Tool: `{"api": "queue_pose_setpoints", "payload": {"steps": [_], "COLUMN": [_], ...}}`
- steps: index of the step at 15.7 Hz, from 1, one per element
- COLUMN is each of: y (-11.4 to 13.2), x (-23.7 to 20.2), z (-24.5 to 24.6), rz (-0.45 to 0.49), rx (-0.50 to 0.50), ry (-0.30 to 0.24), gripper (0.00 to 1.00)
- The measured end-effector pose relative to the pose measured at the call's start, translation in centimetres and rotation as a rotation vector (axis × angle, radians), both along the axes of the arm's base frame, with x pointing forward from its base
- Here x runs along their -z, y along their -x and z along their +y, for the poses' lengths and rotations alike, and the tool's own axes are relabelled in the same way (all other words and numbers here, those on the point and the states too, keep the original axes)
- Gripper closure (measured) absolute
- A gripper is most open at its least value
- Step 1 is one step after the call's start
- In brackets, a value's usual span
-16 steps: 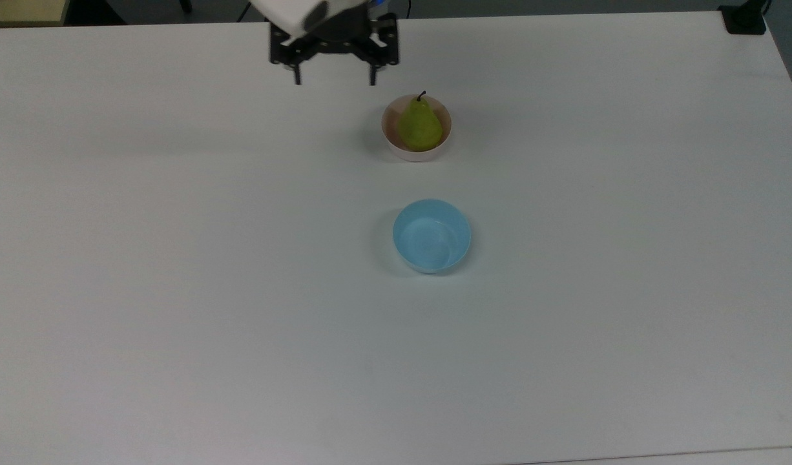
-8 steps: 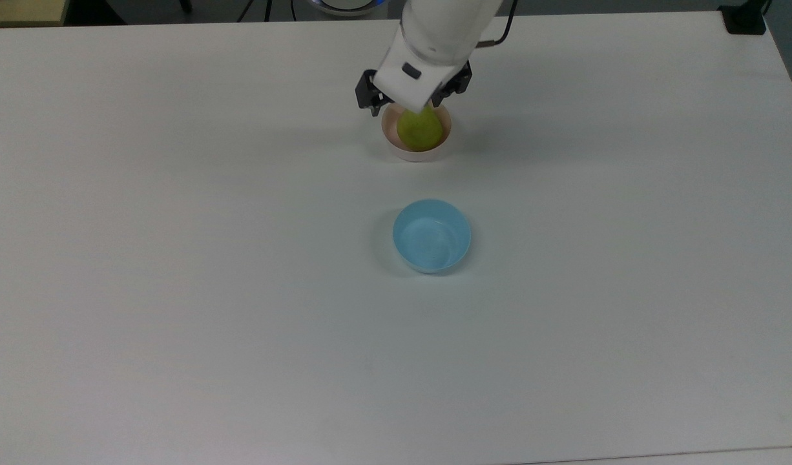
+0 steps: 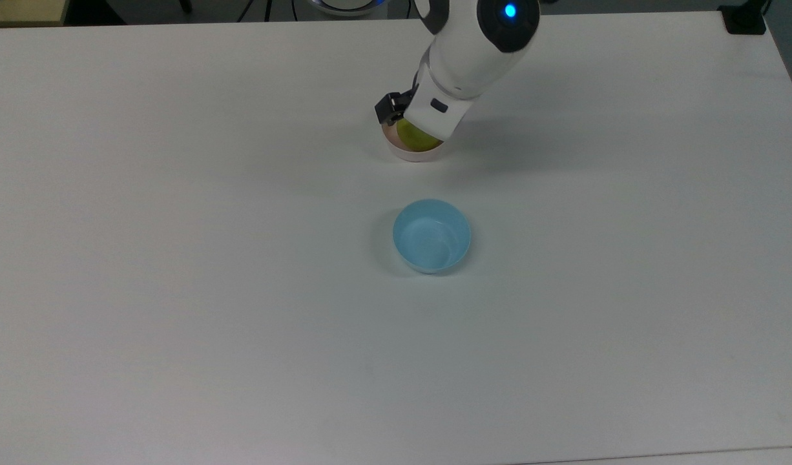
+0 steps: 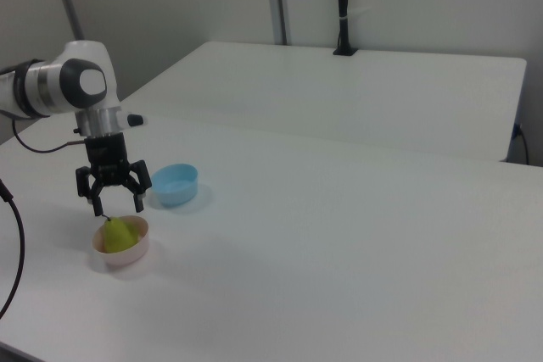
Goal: Pick up a pear from the bowl
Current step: 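Lower the gripper into the pink bowl and close on the pear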
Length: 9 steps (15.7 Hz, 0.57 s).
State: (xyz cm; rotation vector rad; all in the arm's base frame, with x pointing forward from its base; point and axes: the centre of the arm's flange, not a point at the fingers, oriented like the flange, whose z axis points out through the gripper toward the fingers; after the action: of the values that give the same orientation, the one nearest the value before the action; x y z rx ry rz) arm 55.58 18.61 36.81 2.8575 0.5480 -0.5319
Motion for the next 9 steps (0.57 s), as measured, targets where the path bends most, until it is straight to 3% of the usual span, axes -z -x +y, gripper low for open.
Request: {"api": "queue_pose_setpoints", "payload": {"steps": [5, 6, 9], "y": [0.6, 0.8, 1.1], "x": [3.5, 3.9, 4.7], "z": [2.0, 2.4, 3.1], "rz": [0.053, 0.06, 0.072], "rx": [-0.035, -0.043, -0.056], "ry": [0.03, 0.032, 0.034], "gripper": [0.04, 0.11, 0.15]}}
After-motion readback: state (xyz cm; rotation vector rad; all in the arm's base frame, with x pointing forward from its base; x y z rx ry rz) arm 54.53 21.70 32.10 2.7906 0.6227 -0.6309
